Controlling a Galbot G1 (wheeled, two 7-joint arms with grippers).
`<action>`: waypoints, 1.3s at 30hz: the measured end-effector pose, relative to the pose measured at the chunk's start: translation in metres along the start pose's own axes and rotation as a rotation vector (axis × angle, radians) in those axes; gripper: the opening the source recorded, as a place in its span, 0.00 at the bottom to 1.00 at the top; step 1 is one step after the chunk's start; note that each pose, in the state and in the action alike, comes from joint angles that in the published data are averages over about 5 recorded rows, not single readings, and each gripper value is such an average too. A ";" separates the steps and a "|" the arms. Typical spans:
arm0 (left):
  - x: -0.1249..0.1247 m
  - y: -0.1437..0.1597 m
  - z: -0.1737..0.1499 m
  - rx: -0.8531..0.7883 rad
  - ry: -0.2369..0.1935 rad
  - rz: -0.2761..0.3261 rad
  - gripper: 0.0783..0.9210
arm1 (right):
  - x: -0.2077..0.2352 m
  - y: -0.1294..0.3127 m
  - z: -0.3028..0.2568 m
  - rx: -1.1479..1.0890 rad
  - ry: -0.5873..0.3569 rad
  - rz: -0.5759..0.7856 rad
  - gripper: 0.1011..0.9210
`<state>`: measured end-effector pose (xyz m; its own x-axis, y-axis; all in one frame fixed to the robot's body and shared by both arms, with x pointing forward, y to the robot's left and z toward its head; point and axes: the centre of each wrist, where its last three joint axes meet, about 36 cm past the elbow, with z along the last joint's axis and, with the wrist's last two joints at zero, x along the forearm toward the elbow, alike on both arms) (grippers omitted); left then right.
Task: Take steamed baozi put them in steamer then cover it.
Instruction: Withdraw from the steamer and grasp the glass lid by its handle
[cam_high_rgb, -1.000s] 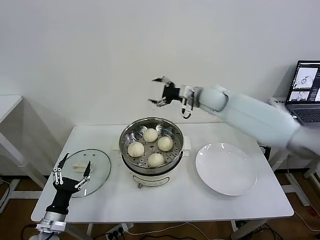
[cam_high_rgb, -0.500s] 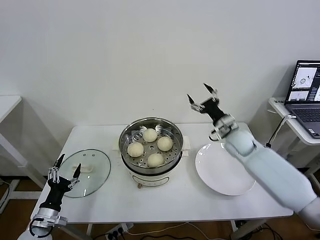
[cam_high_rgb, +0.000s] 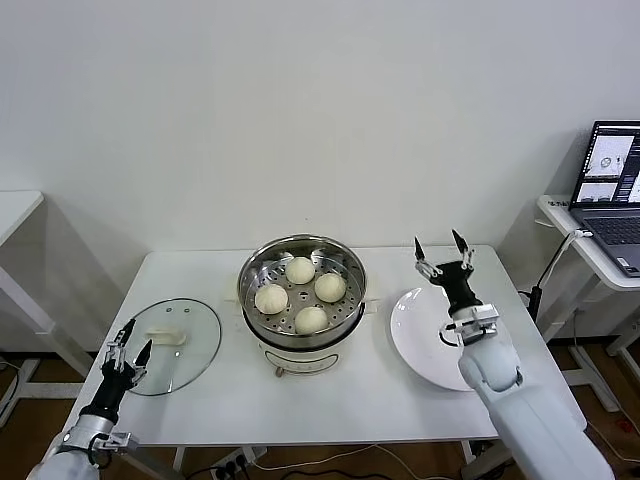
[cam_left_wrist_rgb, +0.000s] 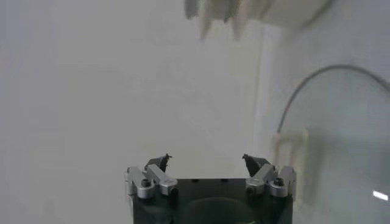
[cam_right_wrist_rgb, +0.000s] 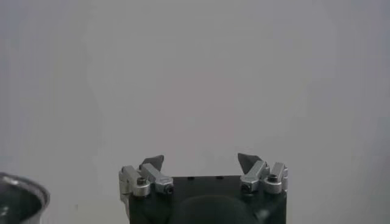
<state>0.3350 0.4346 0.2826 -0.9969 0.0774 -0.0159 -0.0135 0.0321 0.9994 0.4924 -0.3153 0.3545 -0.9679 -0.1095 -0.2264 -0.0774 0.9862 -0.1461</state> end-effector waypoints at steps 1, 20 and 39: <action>-0.002 -0.003 0.001 -0.013 -0.002 0.002 0.88 | 0.005 0.001 0.003 -0.004 0.006 0.008 0.88; -0.028 -0.031 0.009 -0.135 -0.016 0.039 0.88 | 0.055 0.011 0.033 -0.038 0.071 0.071 0.88; -0.051 -0.038 0.003 -0.145 -0.024 0.032 0.88 | 0.071 0.017 0.043 -0.023 0.089 0.067 0.88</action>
<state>0.3866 0.4322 0.2456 -0.9949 0.0997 0.0171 0.0056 -0.1149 0.9934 0.4329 -0.3113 0.2941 -0.9884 -0.0328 -0.1481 -0.0163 0.9937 -0.1112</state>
